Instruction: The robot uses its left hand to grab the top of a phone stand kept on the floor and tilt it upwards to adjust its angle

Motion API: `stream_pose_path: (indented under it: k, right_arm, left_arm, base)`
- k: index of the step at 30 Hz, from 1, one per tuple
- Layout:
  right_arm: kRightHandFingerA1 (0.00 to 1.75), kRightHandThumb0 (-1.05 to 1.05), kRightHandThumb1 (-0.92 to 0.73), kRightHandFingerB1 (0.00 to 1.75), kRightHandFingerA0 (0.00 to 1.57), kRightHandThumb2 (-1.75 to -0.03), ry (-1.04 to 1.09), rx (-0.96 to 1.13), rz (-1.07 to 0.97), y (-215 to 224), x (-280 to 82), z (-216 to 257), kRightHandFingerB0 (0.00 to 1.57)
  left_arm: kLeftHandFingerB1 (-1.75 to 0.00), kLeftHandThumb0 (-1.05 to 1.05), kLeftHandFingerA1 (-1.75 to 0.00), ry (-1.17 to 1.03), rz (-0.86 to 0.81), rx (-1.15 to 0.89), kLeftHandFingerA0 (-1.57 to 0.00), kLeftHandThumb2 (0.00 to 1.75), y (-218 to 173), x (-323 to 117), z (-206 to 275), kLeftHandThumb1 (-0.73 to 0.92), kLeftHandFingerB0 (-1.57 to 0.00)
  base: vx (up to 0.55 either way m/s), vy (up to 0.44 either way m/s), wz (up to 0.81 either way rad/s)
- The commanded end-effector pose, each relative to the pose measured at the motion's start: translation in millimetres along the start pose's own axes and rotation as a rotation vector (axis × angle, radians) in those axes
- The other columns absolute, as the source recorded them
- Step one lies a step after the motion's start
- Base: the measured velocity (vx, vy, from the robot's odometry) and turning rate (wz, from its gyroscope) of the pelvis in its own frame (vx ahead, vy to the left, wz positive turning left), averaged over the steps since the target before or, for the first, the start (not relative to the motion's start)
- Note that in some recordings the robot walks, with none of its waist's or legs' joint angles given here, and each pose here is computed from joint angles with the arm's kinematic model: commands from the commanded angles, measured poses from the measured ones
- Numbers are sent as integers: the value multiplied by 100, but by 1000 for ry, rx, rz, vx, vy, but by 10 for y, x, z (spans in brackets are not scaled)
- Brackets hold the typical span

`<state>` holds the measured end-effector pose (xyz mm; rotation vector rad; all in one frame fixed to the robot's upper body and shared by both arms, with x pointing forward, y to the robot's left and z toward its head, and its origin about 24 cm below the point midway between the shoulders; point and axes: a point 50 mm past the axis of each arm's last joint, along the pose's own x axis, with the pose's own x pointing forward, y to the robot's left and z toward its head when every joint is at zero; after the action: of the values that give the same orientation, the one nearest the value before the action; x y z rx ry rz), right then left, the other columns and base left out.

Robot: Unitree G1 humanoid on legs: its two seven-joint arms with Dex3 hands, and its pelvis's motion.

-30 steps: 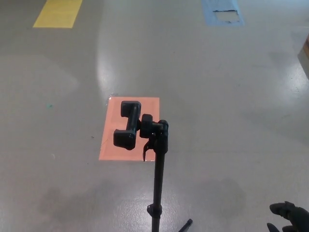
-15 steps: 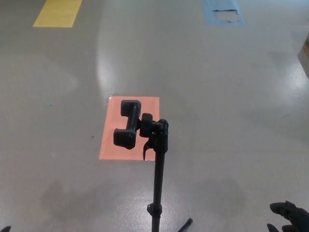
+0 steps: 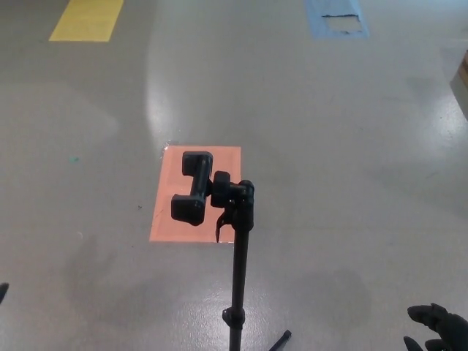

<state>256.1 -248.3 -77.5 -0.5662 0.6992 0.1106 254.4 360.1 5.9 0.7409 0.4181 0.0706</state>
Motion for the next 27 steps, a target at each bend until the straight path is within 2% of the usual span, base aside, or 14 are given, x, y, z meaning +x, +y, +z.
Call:
stream_pose_path:
  k: [1,8,9,10,11,13,14,16,17,18,20,21,26,27]
  right_arm:
    - [47,-33,-61,47,0,-113,-11,-5,-16,-64,4,28,0]
    - [47,-33,-61,47,0,-113,-7,-21,-16,-80,16,62,0]
    - [47,-33,-61,47,0,-113,-9,-20,-15,-80,16,62,0]
    - [47,-33,-61,47,0,-113,-10,-19,-14,-79,15,62,0]
    - [47,-33,-60,47,0,-113,-11,-22,-13,-79,15,62,0]
    - [47,-33,-60,47,0,-112,-8,-23,-12,-79,16,61,0]
    - [47,-33,-60,47,0,-112,-8,-23,-12,-78,16,60,0]
    - [47,-33,-60,47,0,-112,-8,-25,-11,-78,17,64,0]
    - [47,-33,-60,47,0,-112,-9,-26,-11,-78,17,66,0]
    - [47,-33,-61,47,0,-113,-9,-28,-8,-76,18,66,0]
    - [47,-33,-60,47,0,-112,-5,-28,-6,-77,14,54,0]
    - [47,-33,-60,47,0,-112,-4,-28,-7,-76,14,53,0]
    - [48,-33,-60,47,0,-112,-2,-32,-8,-89,22,74,0]
    - [48,-33,-60,47,0,-112,-2,-32,-8,-94,23,79,0]
  left_arm:
    - [-31,-84,-36,-210,80,110,-6,105,275,10,311,69,-2]
    - [-27,-84,-36,-381,117,275,-9,107,427,-27,591,72,-2]
    - [-22,-84,-26,-411,116,300,-13,68,452,-39,647,90,-2]
    - [-22,-84,-26,-427,114,313,-13,68,464,-47,678,90,-2]
    - [-26,-84,-37,-466,119,336,-10,104,484,-65,744,72,-3]
    - [-26,-82,-42,-527,124,372,-13,104,499,-96,843,73,-2]
    - [-20,-80,-28,-542,121,387,-19,69,504,-106,876,90,-4]
    - [-23,-82,-41,-584,116,431,-12,103,522,-129,967,74,-3]
    - [-23,-82,-41,-592,116,439,-12,103,525,-134,984,74,-3]
    - [-18,-78,-28,-627,117,478,-19,69,534,-155,1053,91,-4]
    - [-20,-78,-27,-653,116,489,-18,68,525,-176,1098,90,-5]
    - [-20,-85,-41,-664,117,495,-11,108,523,-184,1117,76,0]
    - [-22,-83,-35,-763,124,544,-9,107,520,-238,1314,75,-4]
    - [-20,-79,-25,-779,127,558,-14,69,513,-249,1351,91,-4]
  base:
    - [0,0,0]
    - [0,0,0]
    - [0,0,0]
    - [0,0,0]
    - [0,0,0]
    - [0,0,0]
    - [0,0,0]
    - [0,0,0]
    - [0,0,0]
    - [0,0,0]
    - [0,0,0]
    - [0,0,0]
    - [0,0,0]
    - [0,0,0]
